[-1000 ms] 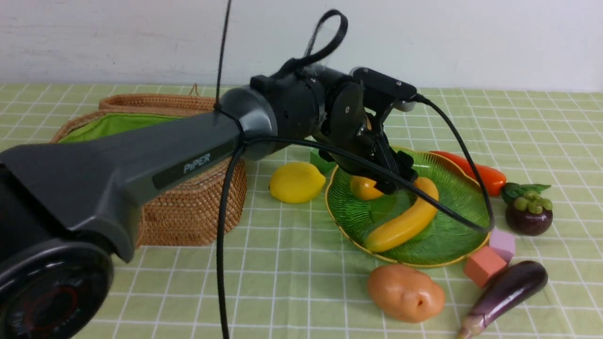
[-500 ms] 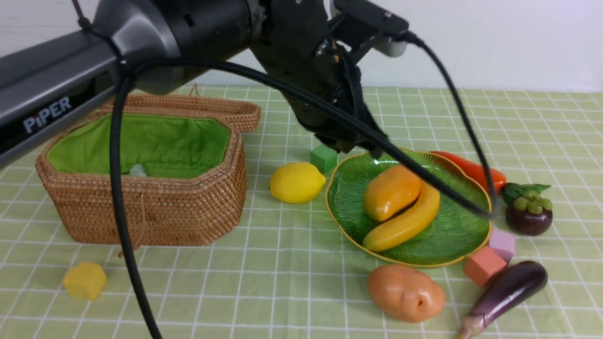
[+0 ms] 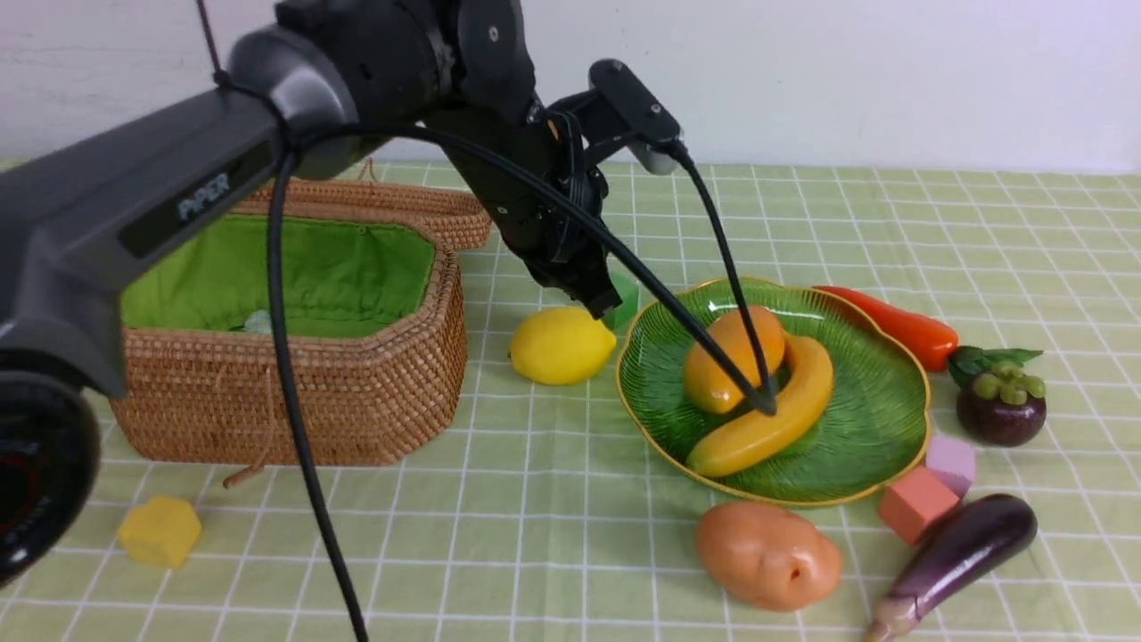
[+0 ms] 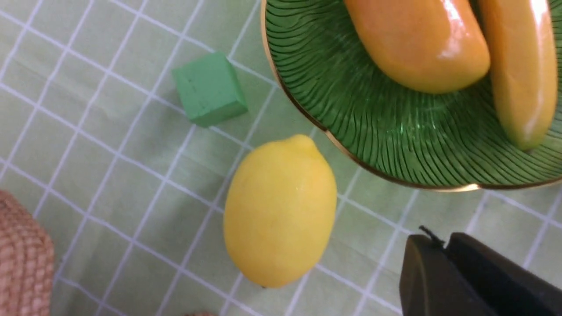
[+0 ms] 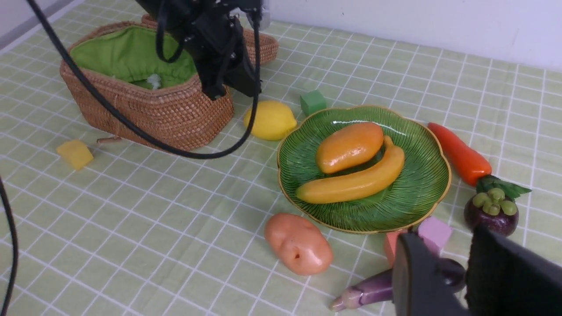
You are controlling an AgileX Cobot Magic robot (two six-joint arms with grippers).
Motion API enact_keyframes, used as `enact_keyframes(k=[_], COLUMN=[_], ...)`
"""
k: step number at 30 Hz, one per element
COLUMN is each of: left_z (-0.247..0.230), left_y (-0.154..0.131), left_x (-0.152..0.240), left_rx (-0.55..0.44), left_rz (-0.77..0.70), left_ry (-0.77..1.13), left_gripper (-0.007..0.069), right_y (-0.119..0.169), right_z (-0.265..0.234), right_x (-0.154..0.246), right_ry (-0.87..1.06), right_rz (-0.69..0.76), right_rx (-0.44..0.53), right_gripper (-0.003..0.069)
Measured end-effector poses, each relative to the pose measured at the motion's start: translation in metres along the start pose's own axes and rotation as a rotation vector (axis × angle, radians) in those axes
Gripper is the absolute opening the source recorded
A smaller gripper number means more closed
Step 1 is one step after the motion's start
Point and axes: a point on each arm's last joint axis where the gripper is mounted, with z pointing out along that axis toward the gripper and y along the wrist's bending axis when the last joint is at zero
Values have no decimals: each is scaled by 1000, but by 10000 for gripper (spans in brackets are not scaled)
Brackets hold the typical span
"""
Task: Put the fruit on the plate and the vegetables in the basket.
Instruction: Grab a lemon with your left arm and place it on the plate on the right
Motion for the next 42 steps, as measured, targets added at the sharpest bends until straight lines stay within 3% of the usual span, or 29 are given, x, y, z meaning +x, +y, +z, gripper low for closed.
enact_keyframes(k=[5, 6, 7, 8, 9, 12, 16, 26, 42], left_z=[24, 33, 34, 42, 47, 58, 72, 96, 94], left_y=[7, 10, 10, 12, 13, 15, 18, 19, 18], left_x=[3, 6, 6, 8, 9, 12, 16, 26, 28], left_rx=[-51, -70, -75, -89, -99, -117, -146, -150, -125], left_rz=[30, 45, 48, 59, 67, 83, 111, 134, 121], left_ry=[9, 23, 23, 32, 34, 41, 53, 87, 133], left_gripper=[321, 436, 448, 548, 600, 658, 651, 518, 482], right_y=[1, 2, 2, 2, 3, 4, 5, 7, 8], right_z=[0, 0, 0, 0, 0, 0, 0, 0, -1], right_x=[1, 1, 1, 1, 2, 2, 3, 5, 6], right_ry=[7, 11, 12, 16, 19, 21, 29, 58, 72], right_rz=[4, 8, 9, 13, 16, 21, 24, 34, 42], right_rx=[-9, -17, -18, -26, -33, -46, -51, -75, -89], right_gripper=[195, 195, 195, 197, 199, 201, 201, 202, 209])
